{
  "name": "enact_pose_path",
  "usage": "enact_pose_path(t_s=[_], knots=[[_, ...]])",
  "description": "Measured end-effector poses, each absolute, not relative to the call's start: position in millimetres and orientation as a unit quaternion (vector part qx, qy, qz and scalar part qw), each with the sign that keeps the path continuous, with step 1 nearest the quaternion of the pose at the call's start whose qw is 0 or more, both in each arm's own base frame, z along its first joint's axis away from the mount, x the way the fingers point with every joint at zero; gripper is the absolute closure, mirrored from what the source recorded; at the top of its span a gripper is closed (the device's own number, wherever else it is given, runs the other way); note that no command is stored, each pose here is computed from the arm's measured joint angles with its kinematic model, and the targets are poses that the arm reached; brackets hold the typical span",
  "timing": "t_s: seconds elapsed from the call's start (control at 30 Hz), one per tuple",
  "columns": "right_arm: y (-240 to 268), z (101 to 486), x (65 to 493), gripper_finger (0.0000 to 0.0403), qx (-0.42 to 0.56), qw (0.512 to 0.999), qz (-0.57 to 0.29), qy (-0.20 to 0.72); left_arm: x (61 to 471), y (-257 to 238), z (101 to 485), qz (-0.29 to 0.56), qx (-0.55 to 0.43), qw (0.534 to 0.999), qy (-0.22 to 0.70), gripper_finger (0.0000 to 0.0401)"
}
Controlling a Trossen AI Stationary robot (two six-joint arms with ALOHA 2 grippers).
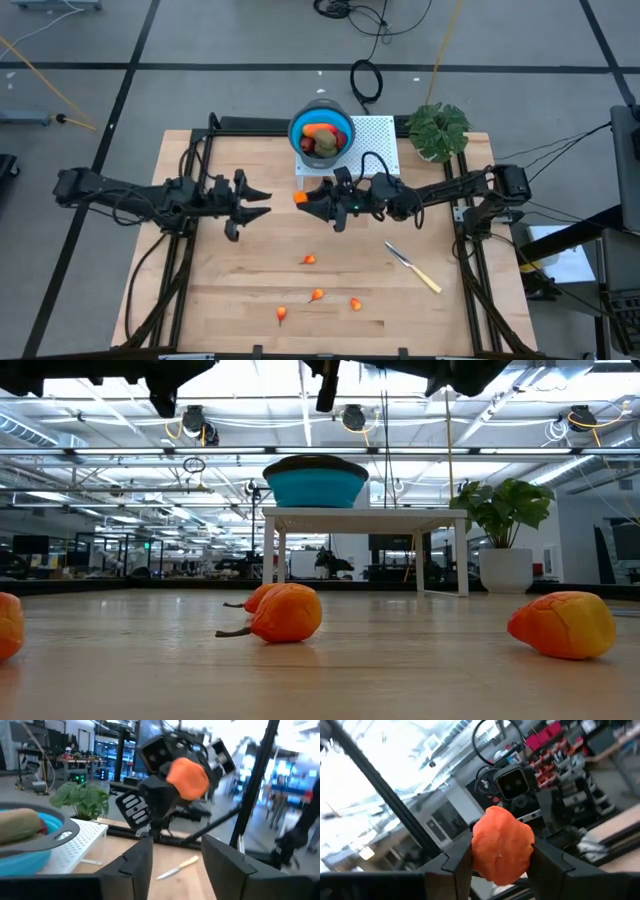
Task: Pick & Place Fruit
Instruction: Put the orange into the blue strainer bowl on the shelf
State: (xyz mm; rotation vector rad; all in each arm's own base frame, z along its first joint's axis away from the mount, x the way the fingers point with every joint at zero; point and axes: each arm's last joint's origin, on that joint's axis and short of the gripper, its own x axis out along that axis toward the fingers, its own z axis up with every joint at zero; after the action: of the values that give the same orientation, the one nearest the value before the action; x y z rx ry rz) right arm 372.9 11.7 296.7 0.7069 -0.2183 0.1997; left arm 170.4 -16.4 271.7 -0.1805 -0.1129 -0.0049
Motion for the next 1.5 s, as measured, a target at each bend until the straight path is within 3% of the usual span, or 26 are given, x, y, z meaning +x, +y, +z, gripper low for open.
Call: enact_pose_path(t_s=[0.3, 0.57, 0.83, 1.0, 1.23, 1.5], knots=[[11.9, 298.1, 371.6, 0.0256, 0.138, 0.981, 0.070, -0.119, 184.9, -16.2, 271.3, 0.018, -0.216, 0.972, -0.093, 0.0183], [11.5, 306.2, 354.0, 0.0256, -0.049, 0.998, -0.040, -0.023, 192.6, -15.0, 275.5, 0.049, -0.229, 0.965, -0.116, 0.0162], [13.3, 315.4, 334.8, 0.0247, -0.218, 0.960, -0.164, 0.060, 223.3, -15.6, 302.8, 0.092, -0.165, 0.976, -0.112, 0.0162], [11.9, 316.8, 332.8, 0.0246, -0.309, 0.923, -0.211, 0.090, 250.7, -11.6, 314.6, 0.133, -0.147, 0.979, -0.054, 0.0162], [9.9, 316.6, 331.6, 0.0246, -0.399, 0.876, -0.239, 0.129, 285.6, -8.5, 326.0, 0.167, -0.103, 0.980, -0.018, 0.0162], [9.9, 313.9, 331.4, 0.0246, -0.437, 0.857, -0.229, 0.151, 317.8, -4.6, 330.0, 0.207, -0.066, 0.976, 0.023, 0.0162]])
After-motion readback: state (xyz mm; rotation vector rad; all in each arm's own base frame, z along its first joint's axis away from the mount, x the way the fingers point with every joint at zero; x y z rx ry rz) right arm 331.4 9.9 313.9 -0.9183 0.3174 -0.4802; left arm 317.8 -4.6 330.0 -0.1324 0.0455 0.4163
